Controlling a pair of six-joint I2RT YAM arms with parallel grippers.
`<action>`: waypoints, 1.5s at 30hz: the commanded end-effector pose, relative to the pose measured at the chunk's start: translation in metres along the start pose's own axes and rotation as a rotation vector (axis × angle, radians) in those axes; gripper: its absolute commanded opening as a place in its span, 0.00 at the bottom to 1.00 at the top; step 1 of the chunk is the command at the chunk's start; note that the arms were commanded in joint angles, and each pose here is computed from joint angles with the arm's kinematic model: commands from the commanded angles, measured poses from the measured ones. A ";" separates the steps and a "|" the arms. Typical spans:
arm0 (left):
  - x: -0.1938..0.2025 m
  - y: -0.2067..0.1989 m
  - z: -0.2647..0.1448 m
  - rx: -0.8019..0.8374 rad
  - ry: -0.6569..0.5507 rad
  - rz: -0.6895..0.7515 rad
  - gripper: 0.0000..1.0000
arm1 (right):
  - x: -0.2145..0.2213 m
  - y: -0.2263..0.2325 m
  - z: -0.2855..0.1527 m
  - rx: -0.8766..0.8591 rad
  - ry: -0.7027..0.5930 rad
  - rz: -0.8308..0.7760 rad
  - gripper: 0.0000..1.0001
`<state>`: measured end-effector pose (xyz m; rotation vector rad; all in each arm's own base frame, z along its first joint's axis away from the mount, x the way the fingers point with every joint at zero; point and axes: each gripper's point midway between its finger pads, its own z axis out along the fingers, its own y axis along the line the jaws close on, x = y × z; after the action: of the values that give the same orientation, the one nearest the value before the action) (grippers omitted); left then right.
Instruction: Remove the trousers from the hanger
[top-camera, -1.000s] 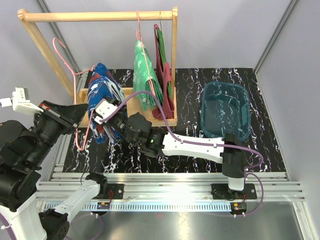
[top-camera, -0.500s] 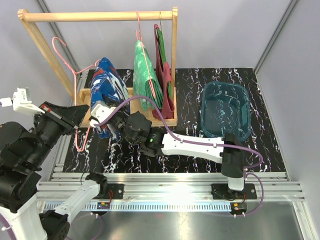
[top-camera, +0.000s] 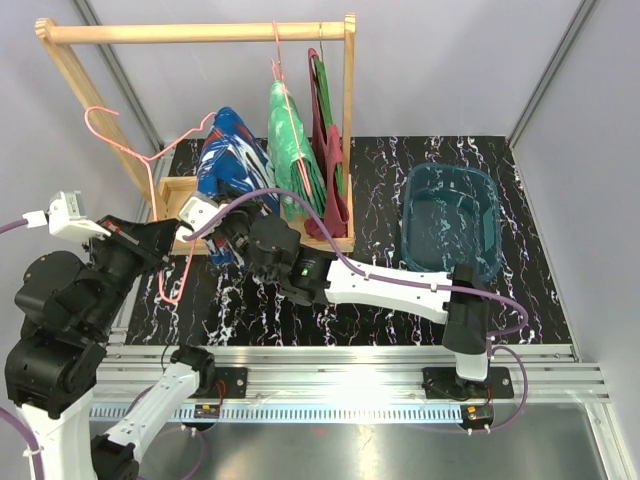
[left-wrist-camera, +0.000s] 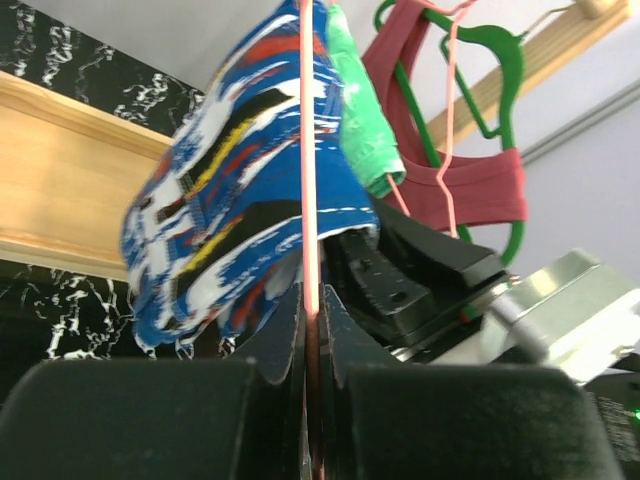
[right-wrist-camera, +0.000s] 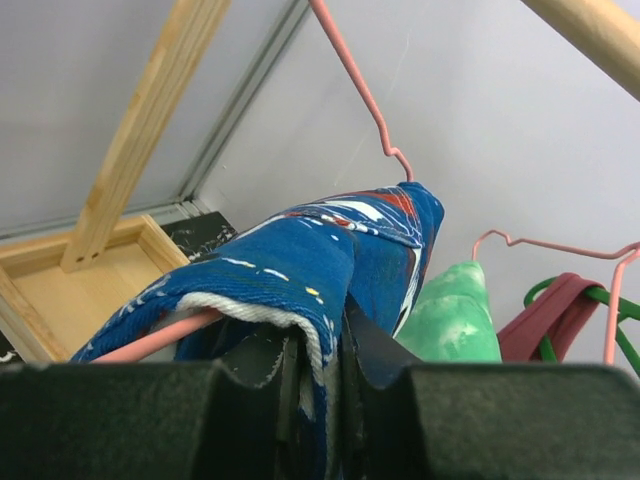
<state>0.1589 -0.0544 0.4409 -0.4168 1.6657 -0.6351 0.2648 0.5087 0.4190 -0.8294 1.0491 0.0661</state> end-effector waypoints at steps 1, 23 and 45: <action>-0.018 0.004 0.006 -0.023 -0.090 0.040 0.00 | -0.101 -0.142 -0.030 0.260 -0.199 0.223 0.00; -0.026 0.000 0.016 -0.017 -0.026 0.364 0.00 | -0.092 -0.154 -0.061 0.068 -0.042 0.389 0.04; -0.131 -0.084 -0.068 0.201 -0.385 0.322 0.00 | -0.056 -0.108 -0.053 -0.045 0.040 0.317 0.34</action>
<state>0.1330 -0.0401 0.5194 -0.1041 1.5819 -0.4249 0.2274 0.4554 0.4672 -0.8926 1.2323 0.3578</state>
